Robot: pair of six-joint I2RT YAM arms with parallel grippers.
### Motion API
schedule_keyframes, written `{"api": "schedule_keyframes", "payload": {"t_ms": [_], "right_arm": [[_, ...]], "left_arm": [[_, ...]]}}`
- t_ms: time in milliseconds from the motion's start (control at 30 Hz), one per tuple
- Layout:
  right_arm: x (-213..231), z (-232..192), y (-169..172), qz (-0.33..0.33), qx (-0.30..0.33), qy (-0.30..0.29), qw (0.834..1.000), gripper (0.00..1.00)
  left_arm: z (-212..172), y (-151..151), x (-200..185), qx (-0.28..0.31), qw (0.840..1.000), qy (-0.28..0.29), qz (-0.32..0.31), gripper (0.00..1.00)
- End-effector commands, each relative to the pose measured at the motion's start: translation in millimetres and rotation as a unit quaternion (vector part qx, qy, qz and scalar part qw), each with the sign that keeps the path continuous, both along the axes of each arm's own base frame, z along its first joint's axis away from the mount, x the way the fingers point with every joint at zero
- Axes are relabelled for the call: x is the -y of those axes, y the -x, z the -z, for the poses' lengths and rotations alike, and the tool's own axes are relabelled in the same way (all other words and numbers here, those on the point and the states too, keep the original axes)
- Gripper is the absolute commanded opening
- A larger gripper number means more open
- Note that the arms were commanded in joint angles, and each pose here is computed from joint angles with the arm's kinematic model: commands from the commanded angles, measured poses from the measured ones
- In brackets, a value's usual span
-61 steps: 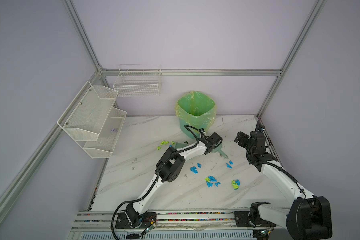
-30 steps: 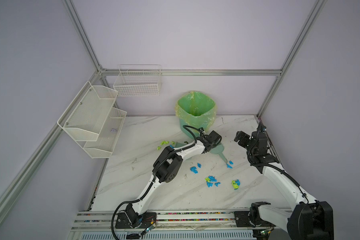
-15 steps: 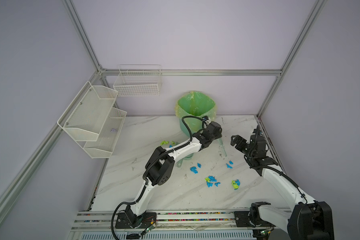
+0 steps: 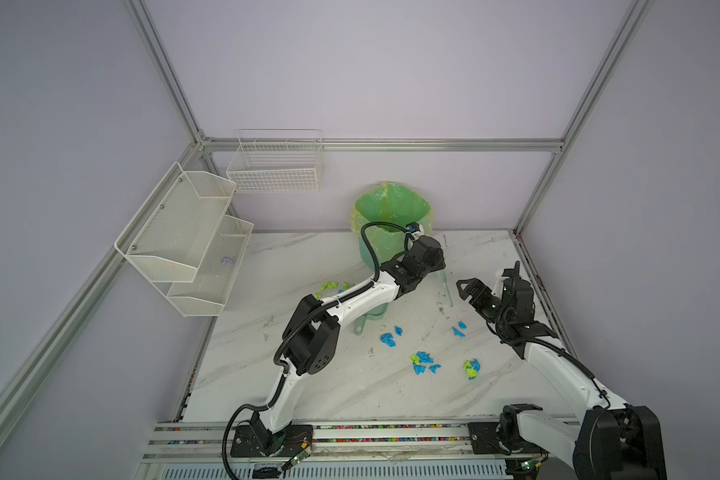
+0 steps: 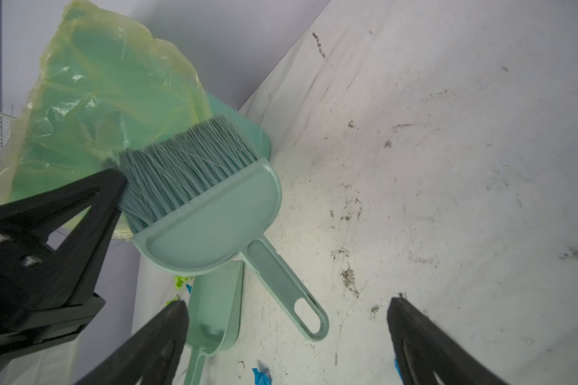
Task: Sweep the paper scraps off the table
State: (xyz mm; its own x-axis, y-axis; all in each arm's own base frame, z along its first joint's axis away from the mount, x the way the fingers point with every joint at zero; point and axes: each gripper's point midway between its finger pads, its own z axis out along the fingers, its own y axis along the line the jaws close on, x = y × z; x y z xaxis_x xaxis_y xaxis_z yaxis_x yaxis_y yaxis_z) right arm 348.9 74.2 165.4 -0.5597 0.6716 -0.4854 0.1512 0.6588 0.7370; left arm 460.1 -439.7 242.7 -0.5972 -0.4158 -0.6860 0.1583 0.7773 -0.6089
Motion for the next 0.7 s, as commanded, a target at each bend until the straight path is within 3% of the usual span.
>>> {"api": "schedule_keyframes", "payload": {"t_ms": [0,200,367,567,667], "right_arm": [[-8.9,-1.3,1.0,-0.004,-0.005,-0.064,0.998,0.95],[-19.6,2.6,4.3,-0.002,-0.018,-0.157,0.987,0.94],[-30.8,-3.9,8.5,-0.006,0.003,-0.276,0.961,0.90],[-30.2,-12.8,10.3,0.004,0.017,-0.328,0.945,0.88],[-30.4,-20.6,9.6,0.006,0.029,-0.371,0.928,0.87]], "left_arm": [[-42.6,4.0,-5.5,0.049,0.999,0.014,0.006,0.00],[-59.1,4.6,-11.7,0.079,0.997,-0.006,0.005,0.00],[-73.0,5.6,-14.5,0.097,0.995,0.001,0.006,0.00],[-78.7,5.0,-16.0,0.104,0.995,0.004,0.007,0.00],[-80.6,2.9,-18.7,0.102,0.995,0.011,0.001,0.00]]}}
